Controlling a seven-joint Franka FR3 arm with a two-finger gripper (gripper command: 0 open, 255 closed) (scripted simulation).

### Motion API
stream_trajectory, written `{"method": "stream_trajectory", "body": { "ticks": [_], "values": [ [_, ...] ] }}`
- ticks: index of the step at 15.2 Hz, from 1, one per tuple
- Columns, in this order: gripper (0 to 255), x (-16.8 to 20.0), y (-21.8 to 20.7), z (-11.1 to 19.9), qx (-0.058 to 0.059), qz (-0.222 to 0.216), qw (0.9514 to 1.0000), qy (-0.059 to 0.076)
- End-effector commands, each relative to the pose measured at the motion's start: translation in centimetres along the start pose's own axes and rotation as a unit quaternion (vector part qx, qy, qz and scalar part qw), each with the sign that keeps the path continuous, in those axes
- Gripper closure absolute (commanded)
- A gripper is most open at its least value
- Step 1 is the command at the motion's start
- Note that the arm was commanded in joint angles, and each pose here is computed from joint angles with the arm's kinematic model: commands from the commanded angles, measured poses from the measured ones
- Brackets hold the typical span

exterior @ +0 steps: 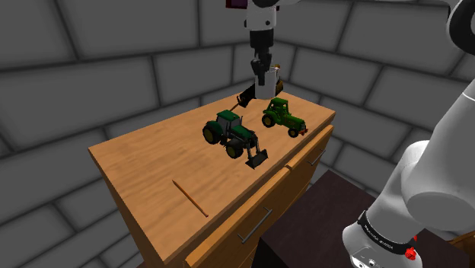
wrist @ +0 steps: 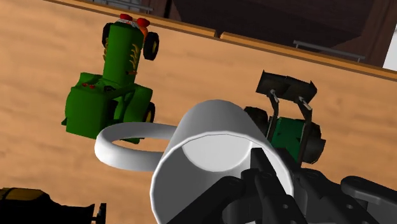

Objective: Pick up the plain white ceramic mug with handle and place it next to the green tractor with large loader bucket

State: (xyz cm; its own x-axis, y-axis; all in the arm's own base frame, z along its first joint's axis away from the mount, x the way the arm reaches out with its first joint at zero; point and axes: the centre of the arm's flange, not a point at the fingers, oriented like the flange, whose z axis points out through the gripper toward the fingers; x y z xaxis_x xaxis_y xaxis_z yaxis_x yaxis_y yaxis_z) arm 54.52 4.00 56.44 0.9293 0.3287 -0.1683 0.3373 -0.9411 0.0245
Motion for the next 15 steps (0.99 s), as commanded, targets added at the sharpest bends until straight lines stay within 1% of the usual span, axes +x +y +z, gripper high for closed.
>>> {"method": "stream_trajectory", "body": {
  "ticks": [1, 15],
  "values": [
    [255, 0.5, -2.5, -0.1, 0.000, 0.001, 1.0000, 0.000],
    [255, 4.0, -20.6, -1.2, 0.000, 0.001, 1.0000, 0.000]
  ]
}}
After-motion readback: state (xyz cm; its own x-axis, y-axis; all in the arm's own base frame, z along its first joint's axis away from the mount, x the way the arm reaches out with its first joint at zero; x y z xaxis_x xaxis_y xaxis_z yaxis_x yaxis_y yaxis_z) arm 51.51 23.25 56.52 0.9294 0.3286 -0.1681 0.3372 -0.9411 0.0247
